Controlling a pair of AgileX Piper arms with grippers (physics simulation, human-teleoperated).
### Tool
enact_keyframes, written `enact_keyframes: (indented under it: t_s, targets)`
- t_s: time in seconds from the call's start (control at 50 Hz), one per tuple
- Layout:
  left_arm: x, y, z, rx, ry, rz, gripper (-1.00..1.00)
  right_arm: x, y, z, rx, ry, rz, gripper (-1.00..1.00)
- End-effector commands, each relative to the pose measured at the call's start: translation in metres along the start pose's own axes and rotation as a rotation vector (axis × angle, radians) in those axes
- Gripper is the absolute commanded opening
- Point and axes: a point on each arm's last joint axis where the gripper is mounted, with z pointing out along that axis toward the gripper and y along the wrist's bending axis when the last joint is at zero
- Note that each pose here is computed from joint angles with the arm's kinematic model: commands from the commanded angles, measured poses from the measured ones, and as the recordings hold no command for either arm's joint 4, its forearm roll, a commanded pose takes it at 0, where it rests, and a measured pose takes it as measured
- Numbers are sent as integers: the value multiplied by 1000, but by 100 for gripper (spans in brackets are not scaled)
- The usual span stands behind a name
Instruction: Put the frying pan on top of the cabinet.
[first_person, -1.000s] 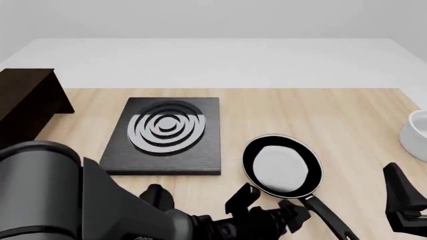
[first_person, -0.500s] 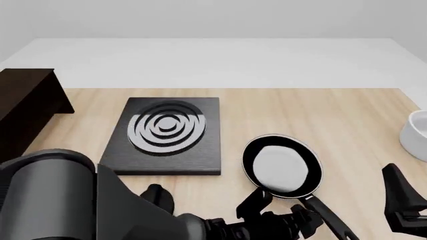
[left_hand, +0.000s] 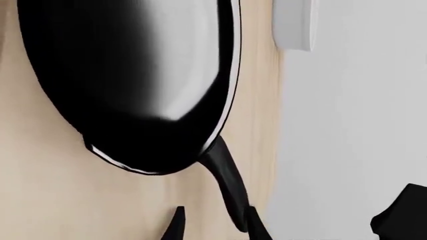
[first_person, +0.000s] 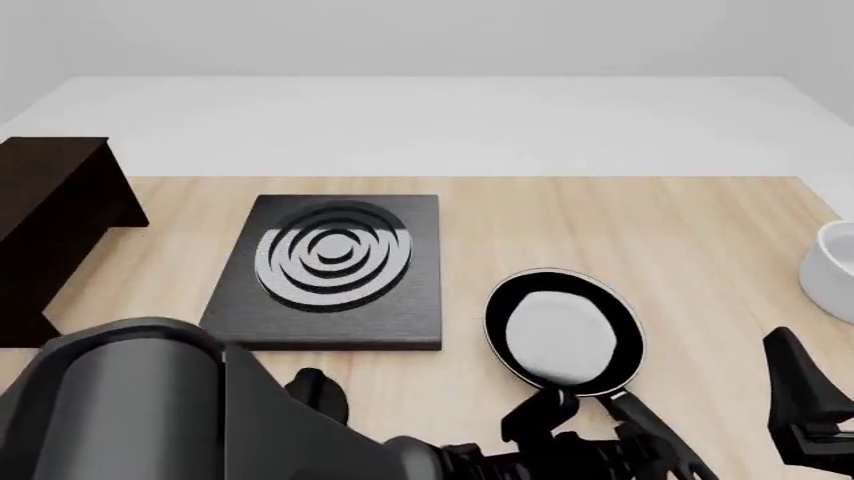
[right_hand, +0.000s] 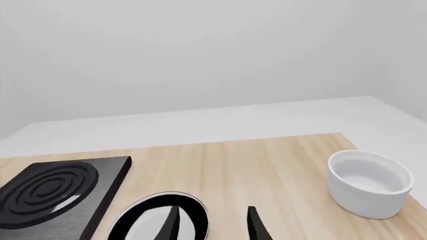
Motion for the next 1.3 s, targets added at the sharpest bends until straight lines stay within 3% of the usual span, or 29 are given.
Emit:
enact_keyframes:
  t_s: [0.02,1.3]
  targets:
    - [22,8,12,-47,58,-107,100,0,0,0,-2,-1,3,100]
    - [27,14,45,-30,60,-128,100,0,0,0,8,-7,56,100]
